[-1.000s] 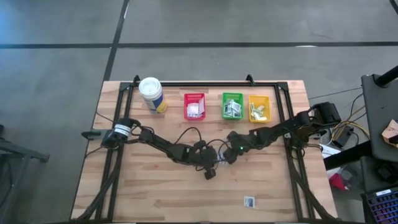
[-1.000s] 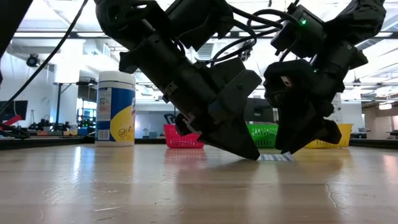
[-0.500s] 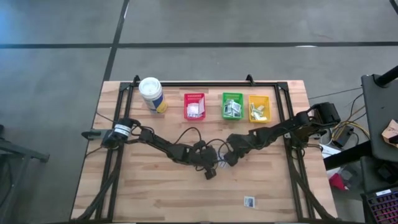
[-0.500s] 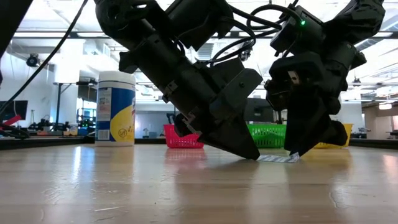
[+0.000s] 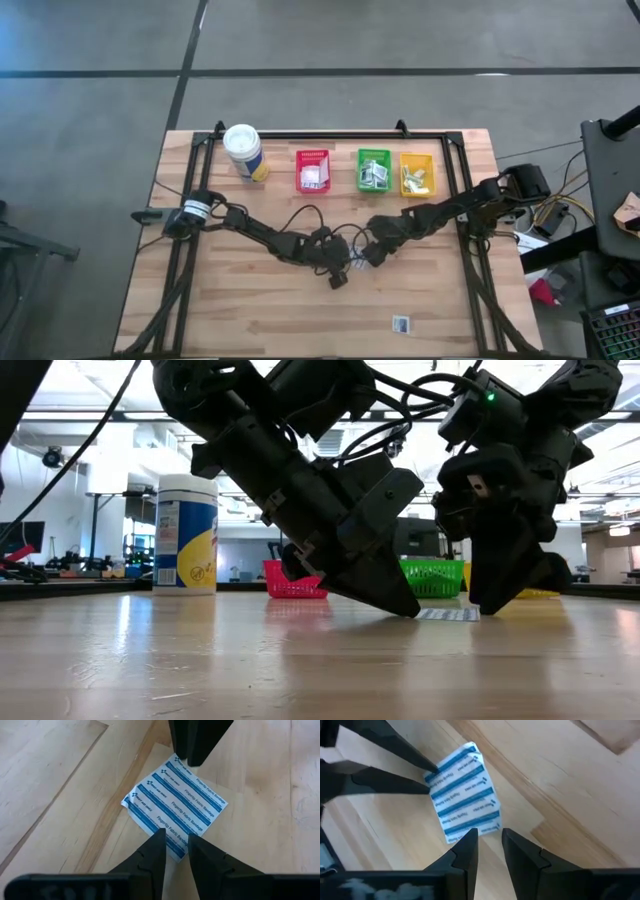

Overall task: Pick & Place First Aid Supplies
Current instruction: Put the blue bandage in the red bin

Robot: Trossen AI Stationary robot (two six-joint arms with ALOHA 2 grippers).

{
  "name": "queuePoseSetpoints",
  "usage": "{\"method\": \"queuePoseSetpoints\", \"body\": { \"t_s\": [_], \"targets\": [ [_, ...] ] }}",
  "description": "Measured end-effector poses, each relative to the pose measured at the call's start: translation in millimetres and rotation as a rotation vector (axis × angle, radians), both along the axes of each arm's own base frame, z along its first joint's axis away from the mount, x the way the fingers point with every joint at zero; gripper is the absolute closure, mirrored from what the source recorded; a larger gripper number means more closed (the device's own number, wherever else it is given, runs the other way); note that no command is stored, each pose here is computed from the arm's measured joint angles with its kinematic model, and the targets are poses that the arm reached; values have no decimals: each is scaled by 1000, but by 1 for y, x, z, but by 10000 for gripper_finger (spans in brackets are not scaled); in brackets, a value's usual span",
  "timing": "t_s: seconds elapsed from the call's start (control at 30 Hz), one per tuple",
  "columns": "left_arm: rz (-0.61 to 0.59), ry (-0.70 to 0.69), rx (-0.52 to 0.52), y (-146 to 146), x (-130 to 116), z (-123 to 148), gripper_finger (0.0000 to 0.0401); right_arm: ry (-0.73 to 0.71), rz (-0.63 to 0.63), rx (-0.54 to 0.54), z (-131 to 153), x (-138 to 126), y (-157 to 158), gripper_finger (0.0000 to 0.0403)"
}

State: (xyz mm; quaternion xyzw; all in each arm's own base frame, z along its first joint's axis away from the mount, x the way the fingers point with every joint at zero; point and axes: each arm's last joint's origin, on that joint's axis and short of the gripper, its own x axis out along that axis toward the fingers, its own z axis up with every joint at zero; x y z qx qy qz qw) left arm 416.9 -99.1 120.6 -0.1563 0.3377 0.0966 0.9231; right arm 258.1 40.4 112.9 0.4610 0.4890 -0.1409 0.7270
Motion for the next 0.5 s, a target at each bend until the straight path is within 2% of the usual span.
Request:
{"method": "queuePoseSetpoints", "body": {
  "t_s": [0.5],
  "targets": [
    [1,-20,-1,-1,3,-7,307,6,-37,4,-9,5,-1,317]
  ]
}}
